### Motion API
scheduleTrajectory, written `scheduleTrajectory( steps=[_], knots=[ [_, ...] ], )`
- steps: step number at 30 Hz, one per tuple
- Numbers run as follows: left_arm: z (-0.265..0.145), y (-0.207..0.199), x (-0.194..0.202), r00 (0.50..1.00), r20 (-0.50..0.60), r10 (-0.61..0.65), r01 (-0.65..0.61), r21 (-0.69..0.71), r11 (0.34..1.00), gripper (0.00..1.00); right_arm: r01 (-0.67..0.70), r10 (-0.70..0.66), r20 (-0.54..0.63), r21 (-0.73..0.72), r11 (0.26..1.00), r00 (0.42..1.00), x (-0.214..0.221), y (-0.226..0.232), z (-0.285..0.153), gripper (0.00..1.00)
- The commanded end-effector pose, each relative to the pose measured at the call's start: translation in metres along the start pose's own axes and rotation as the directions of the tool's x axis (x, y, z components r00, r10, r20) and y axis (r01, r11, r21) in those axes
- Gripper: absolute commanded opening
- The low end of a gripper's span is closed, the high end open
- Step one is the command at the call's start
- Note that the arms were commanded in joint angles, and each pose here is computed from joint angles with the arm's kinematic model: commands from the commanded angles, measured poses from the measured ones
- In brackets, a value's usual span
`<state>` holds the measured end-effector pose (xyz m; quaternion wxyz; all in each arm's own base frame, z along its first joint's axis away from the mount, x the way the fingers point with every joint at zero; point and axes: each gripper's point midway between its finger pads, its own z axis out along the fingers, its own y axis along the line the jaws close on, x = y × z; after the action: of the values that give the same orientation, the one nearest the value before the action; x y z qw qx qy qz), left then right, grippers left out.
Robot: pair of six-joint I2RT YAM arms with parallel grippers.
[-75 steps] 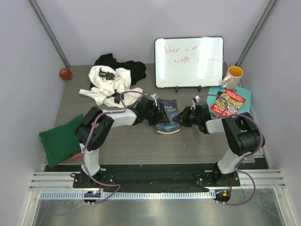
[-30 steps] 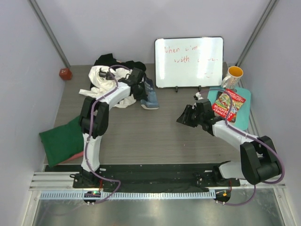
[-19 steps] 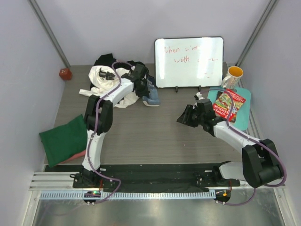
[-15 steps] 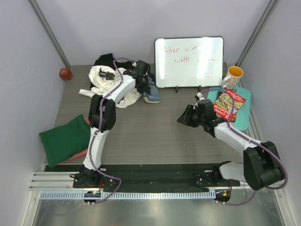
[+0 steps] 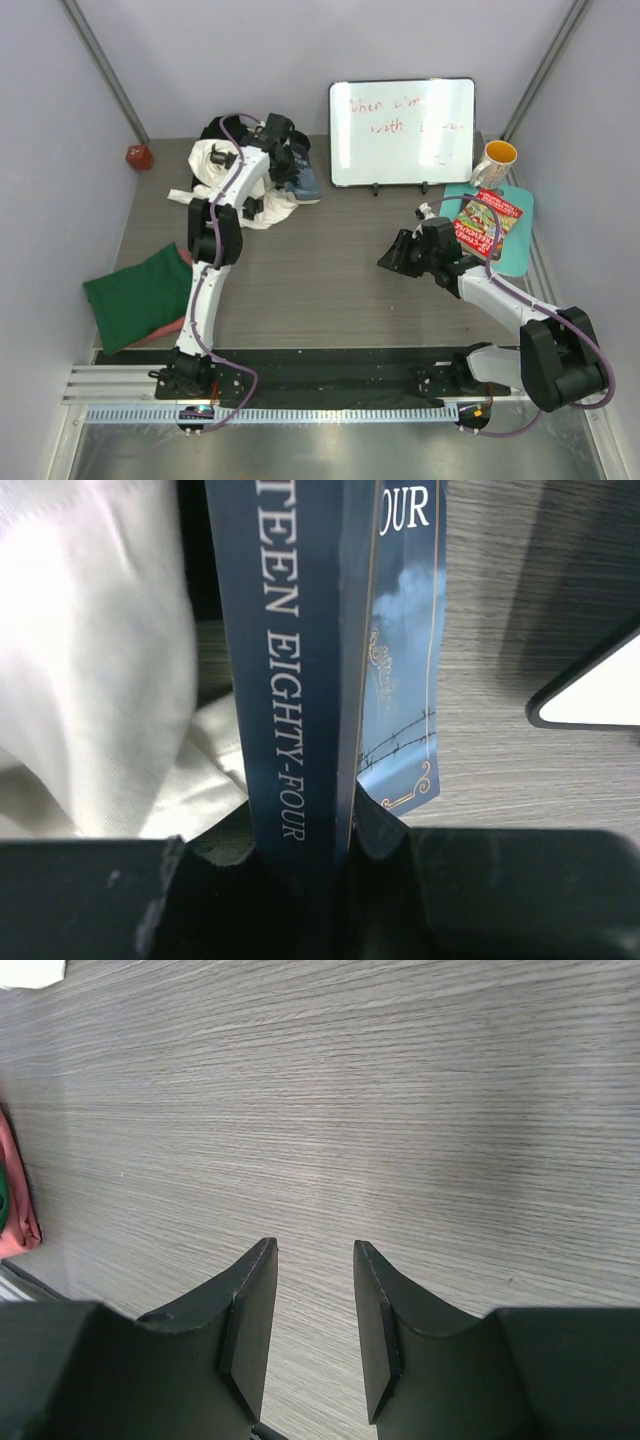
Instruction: Fold and stack the t-shirts
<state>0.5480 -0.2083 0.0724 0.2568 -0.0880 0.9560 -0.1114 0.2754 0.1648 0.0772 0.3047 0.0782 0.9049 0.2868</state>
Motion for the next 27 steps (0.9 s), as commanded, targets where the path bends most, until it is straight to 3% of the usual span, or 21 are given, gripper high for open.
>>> scheduleTrajectory(
  steps=[1,7,11,19,27],
  knots=[
    [0.014,0.025,0.002,0.999,-0.029,0.042,-0.043,-0.031,0.999,0.0,-0.002,0.002,0.016,-0.041,0.999,1.0,-0.005,0.011,-0.002,0.42],
    [0.029,0.049,0.004,0.997,-0.04,0.062,-0.066,-0.102,0.993,0.0,-0.004,0.005,0.013,-0.048,0.999,1.0,-0.007,0.013,0.0,0.42],
    [0.034,0.086,0.007,0.995,-0.077,-0.067,0.054,-0.157,0.986,0.0,-0.005,0.006,0.017,-0.055,0.998,1.0,-0.009,0.016,-0.001,0.42],
    [0.011,0.144,-0.018,0.987,-0.012,-0.16,0.153,-0.245,0.957,0.0,-0.019,0.02,0.013,-0.064,0.998,1.0,-0.008,0.016,0.002,0.41],
    [-0.007,0.166,-0.034,0.979,0.023,-0.202,0.201,-0.253,0.946,0.0,-0.032,0.033,0.011,-0.08,0.996,0.999,-0.007,0.019,0.003,0.41]
  ],
)
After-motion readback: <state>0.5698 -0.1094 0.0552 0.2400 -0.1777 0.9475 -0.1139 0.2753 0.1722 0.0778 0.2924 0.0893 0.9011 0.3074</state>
